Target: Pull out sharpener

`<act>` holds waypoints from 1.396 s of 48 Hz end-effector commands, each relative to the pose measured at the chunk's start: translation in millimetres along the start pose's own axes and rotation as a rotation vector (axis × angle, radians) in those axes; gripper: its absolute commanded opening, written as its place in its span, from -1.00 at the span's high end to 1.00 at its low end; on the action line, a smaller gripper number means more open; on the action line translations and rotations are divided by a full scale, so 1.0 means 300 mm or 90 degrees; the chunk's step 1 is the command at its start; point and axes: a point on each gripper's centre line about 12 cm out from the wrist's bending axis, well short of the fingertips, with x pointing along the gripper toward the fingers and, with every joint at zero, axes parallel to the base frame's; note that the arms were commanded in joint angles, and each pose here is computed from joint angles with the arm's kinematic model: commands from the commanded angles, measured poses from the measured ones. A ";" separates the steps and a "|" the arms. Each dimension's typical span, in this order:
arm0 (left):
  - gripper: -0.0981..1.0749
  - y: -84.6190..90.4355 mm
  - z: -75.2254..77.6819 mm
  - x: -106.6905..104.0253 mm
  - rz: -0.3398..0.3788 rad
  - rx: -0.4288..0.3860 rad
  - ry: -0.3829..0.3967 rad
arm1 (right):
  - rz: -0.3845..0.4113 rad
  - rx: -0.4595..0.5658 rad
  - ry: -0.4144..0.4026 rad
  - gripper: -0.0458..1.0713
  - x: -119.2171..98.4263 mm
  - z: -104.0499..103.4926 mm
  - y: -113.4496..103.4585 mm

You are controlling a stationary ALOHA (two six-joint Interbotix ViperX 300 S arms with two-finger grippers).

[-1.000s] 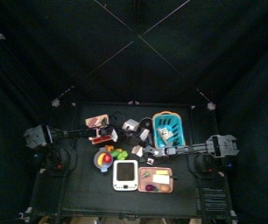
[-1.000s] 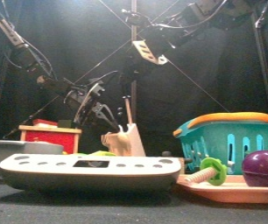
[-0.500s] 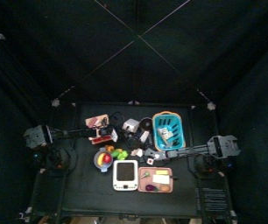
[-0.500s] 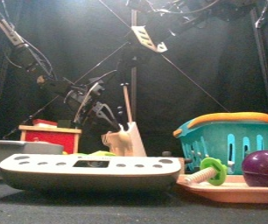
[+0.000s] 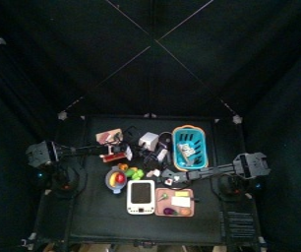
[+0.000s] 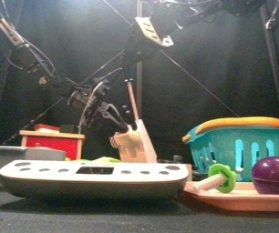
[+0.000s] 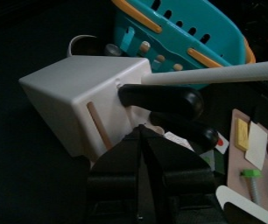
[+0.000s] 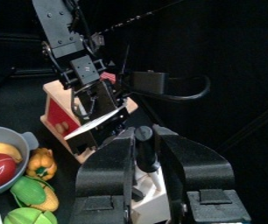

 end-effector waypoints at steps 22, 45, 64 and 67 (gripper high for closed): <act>0.08 -0.053 0.060 -0.151 -0.026 0.013 -0.062 | 0.038 0.064 -0.043 -0.08 0.014 0.087 0.006; 0.08 -0.079 0.068 -0.240 -0.041 0.022 -0.090 | 0.011 0.069 0.002 -0.08 0.083 0.012 -0.023; 0.08 -0.130 0.019 -0.185 -0.042 0.034 -0.023 | 0.021 0.077 0.000 -0.08 0.101 0.021 -0.026; 0.08 -0.125 0.015 -0.153 -0.035 0.032 -0.011 | 0.021 0.076 0.000 -0.08 0.101 0.021 -0.026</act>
